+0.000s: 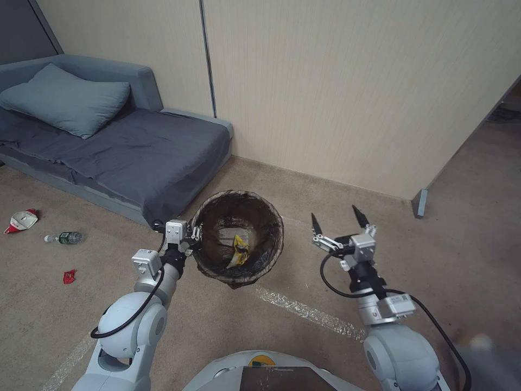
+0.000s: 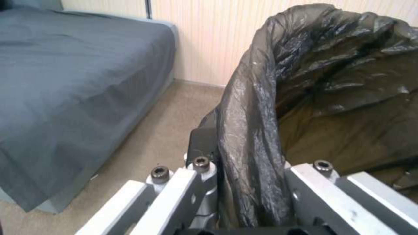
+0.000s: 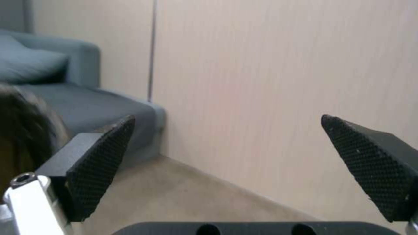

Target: Pick up the trash bin, then pick up the garbage from the floor and place it into the trash bin.

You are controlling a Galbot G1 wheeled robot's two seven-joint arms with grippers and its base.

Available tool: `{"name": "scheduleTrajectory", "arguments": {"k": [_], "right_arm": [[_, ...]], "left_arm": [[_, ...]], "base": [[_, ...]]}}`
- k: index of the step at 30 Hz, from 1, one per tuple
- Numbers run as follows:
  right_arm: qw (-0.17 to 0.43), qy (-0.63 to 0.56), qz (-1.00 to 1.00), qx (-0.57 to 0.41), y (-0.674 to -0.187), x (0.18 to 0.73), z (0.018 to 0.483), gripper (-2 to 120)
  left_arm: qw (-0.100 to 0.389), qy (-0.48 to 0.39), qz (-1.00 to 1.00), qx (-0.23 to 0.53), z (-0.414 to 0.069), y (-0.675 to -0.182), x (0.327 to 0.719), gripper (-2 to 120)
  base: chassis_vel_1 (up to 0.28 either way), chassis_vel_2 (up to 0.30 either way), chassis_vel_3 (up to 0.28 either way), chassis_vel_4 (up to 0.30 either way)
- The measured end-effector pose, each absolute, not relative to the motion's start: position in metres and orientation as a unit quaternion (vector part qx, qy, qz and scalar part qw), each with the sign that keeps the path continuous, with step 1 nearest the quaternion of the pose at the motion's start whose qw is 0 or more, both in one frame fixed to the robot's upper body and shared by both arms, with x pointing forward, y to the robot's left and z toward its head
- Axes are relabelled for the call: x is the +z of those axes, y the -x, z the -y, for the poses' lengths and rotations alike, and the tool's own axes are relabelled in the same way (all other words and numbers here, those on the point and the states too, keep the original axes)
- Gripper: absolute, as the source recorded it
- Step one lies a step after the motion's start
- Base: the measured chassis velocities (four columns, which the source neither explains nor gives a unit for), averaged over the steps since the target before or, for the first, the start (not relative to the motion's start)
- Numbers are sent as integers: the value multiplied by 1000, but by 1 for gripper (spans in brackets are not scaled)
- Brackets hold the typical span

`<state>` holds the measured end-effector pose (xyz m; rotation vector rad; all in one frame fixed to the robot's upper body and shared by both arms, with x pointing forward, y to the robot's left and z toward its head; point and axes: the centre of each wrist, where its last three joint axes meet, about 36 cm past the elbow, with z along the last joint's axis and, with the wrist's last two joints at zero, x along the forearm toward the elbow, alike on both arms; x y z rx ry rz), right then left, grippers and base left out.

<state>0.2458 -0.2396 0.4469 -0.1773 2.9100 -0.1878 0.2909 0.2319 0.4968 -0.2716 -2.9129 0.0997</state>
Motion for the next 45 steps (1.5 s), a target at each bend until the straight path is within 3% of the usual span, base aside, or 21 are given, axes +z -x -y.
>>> {"name": "scheduleTrajectory", "arguments": {"k": [14, 45], "right_arm": [[79, 16, -994, -80, -210, 415, 282, 100], [67, 16, -996, -54, -213, 410, 269, 100]], "left_arm": [[115, 91, 989, 33, -234, -293, 496, 7], [116, 89, 989, 34, -236, -292, 495, 7]], "base": [[16, 15, 18, 20], [111, 109, 106, 109]]}}
